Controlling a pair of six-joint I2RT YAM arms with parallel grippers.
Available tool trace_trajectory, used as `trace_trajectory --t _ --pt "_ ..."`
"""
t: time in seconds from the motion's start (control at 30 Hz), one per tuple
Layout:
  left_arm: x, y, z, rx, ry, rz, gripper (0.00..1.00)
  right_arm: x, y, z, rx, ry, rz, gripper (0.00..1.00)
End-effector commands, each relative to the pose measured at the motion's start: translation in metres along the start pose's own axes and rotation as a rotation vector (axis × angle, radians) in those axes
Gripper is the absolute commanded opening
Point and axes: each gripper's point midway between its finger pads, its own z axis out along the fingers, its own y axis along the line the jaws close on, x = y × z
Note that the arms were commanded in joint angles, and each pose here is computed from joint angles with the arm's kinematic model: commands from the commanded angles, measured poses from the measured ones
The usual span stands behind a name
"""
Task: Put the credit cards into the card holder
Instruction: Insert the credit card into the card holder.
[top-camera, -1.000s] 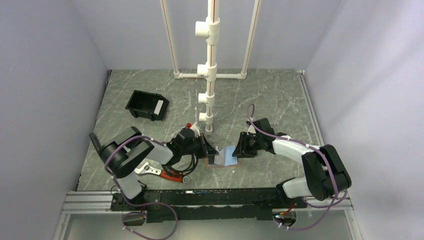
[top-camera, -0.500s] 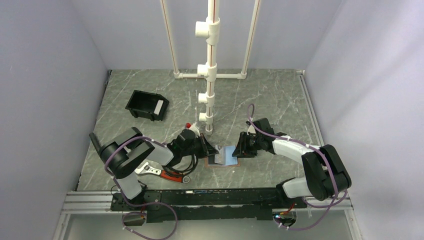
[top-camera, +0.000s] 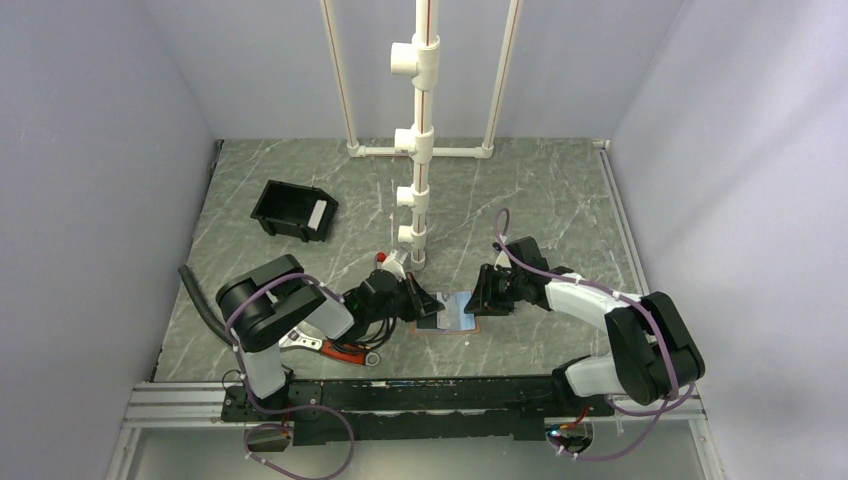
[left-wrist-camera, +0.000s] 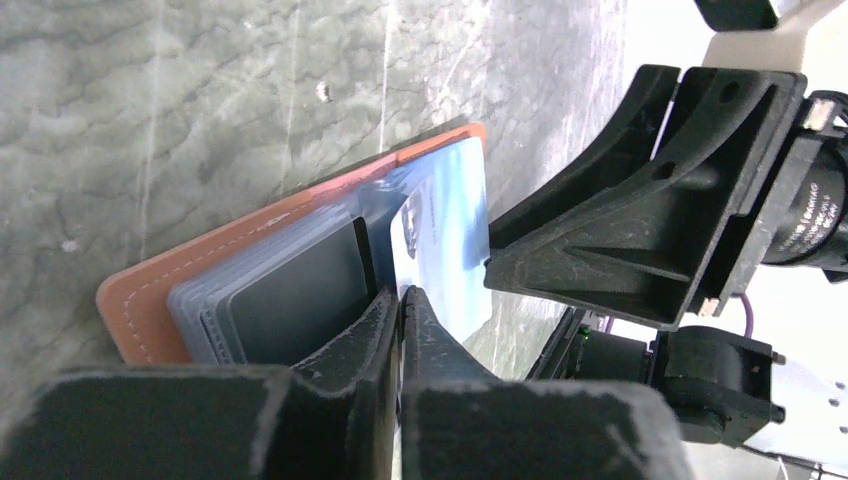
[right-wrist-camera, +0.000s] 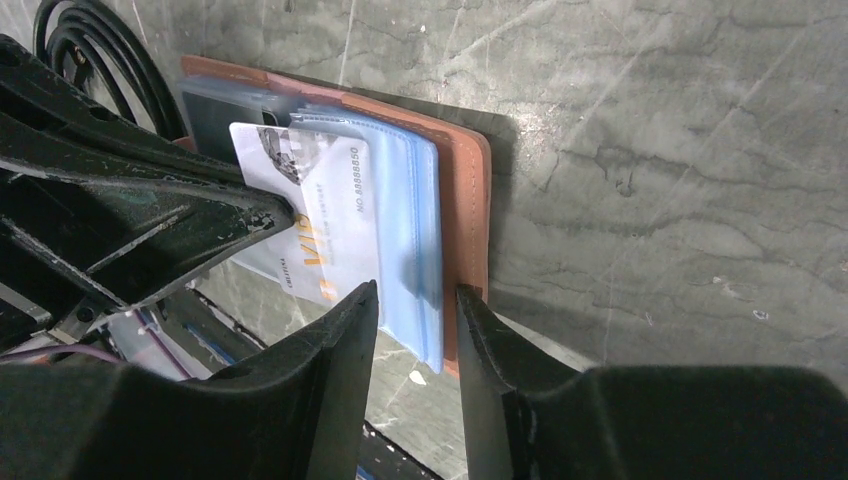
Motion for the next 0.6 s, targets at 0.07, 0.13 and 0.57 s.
trace_trajectory --t 0.07,0.13,0.57 --pt "0.008 0.02 -0.011 -0.18 0.019 0.037 0.28 0.017 -0.019 0.001 0.094 0.023 0.006 0.38" --pt "0.01 0.024 -0.018 -0.232 0.027 0.031 0.42 0.016 -0.021 0.0 0.106 0.018 0.005 0.38" --pt "0.018 0.015 -0.04 -0.371 0.052 0.117 0.56 0.015 -0.019 0.001 0.097 0.021 -0.007 0.37"
